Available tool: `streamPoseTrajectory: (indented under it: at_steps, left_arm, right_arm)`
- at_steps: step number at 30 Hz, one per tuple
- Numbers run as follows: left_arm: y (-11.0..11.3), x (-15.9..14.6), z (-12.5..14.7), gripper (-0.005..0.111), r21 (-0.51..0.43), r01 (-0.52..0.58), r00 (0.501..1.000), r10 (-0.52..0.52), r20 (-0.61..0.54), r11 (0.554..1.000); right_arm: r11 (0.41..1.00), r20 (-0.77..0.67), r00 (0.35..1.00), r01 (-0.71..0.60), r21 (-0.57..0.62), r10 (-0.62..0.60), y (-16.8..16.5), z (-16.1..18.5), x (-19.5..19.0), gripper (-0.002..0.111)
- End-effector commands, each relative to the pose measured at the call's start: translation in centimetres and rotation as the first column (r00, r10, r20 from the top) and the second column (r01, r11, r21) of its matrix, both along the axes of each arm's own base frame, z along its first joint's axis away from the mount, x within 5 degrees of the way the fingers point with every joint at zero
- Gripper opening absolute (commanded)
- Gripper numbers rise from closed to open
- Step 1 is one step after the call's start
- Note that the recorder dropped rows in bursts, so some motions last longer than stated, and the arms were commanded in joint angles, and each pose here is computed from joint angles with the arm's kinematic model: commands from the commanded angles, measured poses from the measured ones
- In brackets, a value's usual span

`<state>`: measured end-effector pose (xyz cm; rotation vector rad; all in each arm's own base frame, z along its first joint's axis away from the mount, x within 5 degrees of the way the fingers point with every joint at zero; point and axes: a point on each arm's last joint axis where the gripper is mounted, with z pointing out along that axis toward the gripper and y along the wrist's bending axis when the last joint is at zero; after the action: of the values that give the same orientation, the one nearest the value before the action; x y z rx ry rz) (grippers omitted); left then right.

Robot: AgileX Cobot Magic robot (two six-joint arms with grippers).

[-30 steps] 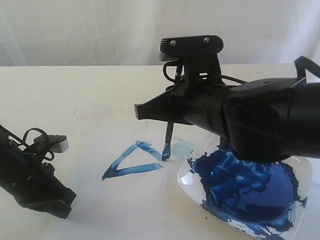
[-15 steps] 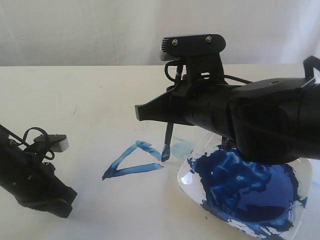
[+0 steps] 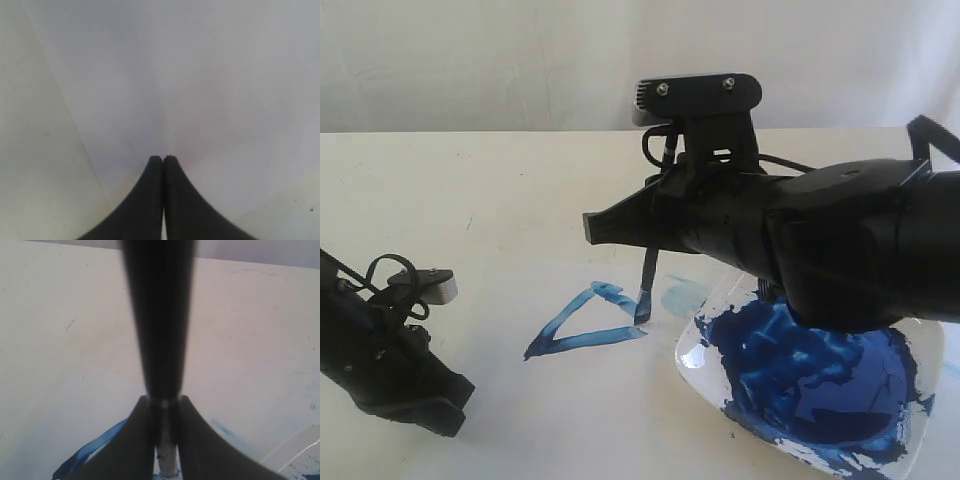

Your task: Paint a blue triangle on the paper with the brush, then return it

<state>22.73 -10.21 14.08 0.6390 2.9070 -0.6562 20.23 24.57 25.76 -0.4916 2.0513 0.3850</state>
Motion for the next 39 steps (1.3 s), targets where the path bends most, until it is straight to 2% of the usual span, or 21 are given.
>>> streamPoseTrajectory:
  at_steps: [1,12,20,25,29,39]
  left_arm:
    - [0.0,-0.3,0.0,0.0,-0.01,0.002,1.0,-0.002,-0.023,1.0]
    - [0.0,-0.3,0.0,0.0,-0.01,0.002,1.0,-0.002,-0.023,1.0]
    - [0.0,-0.3,0.0,0.0,-0.01,0.001,1.0,-0.001,-0.021,1.0]
    - [0.0,-0.3,0.0,0.0,-0.01,0.001,1.0,-0.001,-0.021,1.0]
    - [0.0,-0.3,0.0,0.0,-0.01,0.001,1.0,-0.001,-0.021,1.0]
    - [0.0,-0.2,0.1,0.0,-0.012,0.001,1.0,-0.001,-0.014,1.0]
  right_arm:
    - [1.0,-0.011,1.0,-0.017,-0.012,0.017,0.4,-0.6,0.0,0.0]
    - [0.996,0.029,0.997,0.068,-0.052,-0.067,-0.4,-0.6,0.6,0.0]
    - [0.997,0.026,0.998,0.058,-0.05,-0.057,-0.3,-0.6,0.5,0.0]
    - [1.0,0.03,0.999,0.029,-0.003,-0.028,-0.3,0.3,0.1,0.0]
    - [0.998,0.077,0.997,0.007,0.067,-0.012,-0.8,2.3,-0.3,0.0]
    - [0.988,0.157,0.987,0.004,0.154,-0.029,-2.6,6.0,-1.4,0.0]
